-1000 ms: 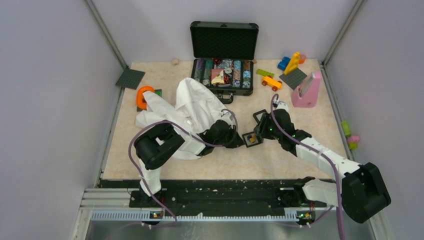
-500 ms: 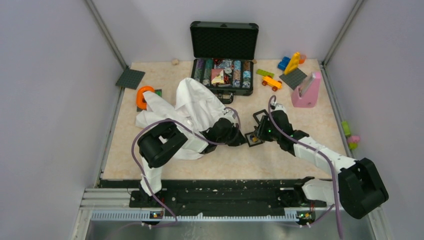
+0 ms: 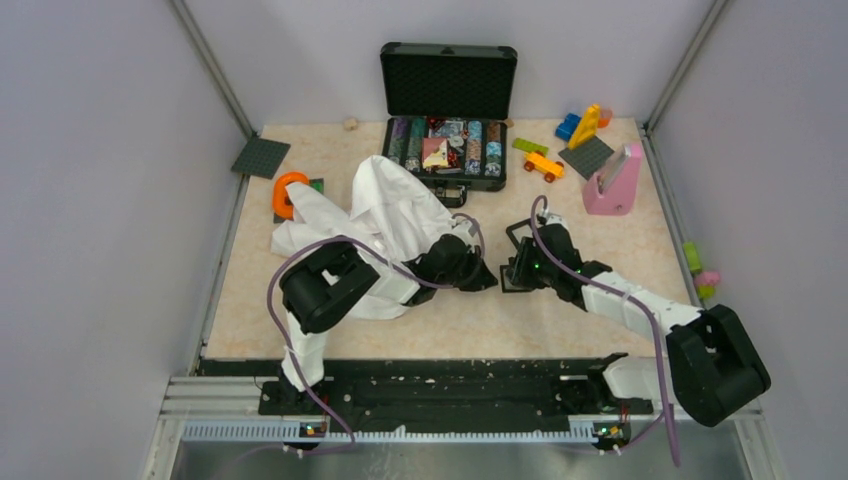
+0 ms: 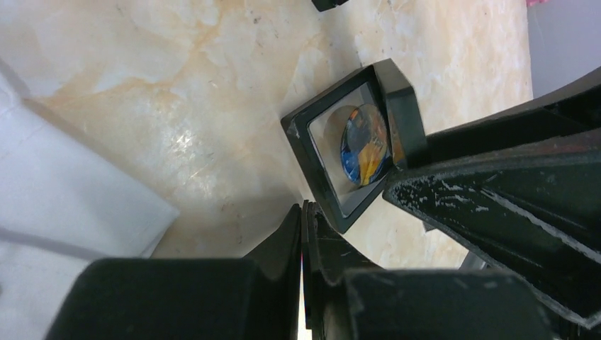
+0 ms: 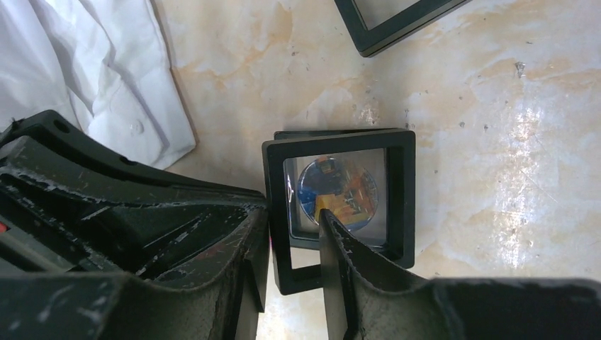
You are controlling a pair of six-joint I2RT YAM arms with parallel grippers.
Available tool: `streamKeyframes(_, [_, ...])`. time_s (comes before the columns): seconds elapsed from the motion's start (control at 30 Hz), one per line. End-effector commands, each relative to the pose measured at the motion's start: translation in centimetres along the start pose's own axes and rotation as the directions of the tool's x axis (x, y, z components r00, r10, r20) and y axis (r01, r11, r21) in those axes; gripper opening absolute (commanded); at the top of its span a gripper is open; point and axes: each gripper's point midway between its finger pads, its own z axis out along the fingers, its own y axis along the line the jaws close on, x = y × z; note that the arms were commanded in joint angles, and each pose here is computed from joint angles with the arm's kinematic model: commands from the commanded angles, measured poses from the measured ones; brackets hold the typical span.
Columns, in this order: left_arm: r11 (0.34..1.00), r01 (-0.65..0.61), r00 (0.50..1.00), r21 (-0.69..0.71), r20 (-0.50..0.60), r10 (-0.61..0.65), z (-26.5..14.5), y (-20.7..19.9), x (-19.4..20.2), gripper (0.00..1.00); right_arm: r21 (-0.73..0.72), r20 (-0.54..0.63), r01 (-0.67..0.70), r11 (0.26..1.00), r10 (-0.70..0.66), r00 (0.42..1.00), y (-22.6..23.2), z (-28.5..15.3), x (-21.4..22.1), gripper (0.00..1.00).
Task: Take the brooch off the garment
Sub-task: Close the brooch box at the center of the board, then move the brooch box to the center of the board.
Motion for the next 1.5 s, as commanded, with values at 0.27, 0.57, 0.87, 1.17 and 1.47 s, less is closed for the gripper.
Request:
streamKeyframes(0.27, [0.999,-0.026,0.999,0.048,-0.033,0.027,2.0,-1.0,0.3,0.06,0.03,0.092,0.019,0.999,-0.022,0.995,0.8,-2.3,-4.0,0.39])
streamKeyframes(0.57, [0.997,-0.027,0.999,0.072,-0.044,0.03,3.9,-2.1,0.5,0.06,0.181,0.28,-0.054,0.982,0.001,0.96,-1.9,-7.1,-7.8,0.43])
streamKeyframes(0.87, [0.99,-0.045,0.997,0.137,-0.052,0.052,7.8,-4.8,0.3,0.06,0.217,0.427,-0.146,0.965,0.041,0.903,-3.6,-12.1,-9.8,0.47])
streamKeyframes(1.17, [0.979,-0.045,0.996,0.198,-0.062,0.058,11.2,-7.4,-0.2,0.06,0.214,0.49,-0.165,0.963,0.04,0.871,-4.4,-16.6,-10.3,0.48])
streamKeyframes(1.47, [0.978,-0.173,0.985,0.113,0.044,0.169,3.3,-8.9,-4.1,0.11,0.161,0.533,-0.139,0.977,0.032,0.845,-3.8,-18.5,-10.9,0.62])
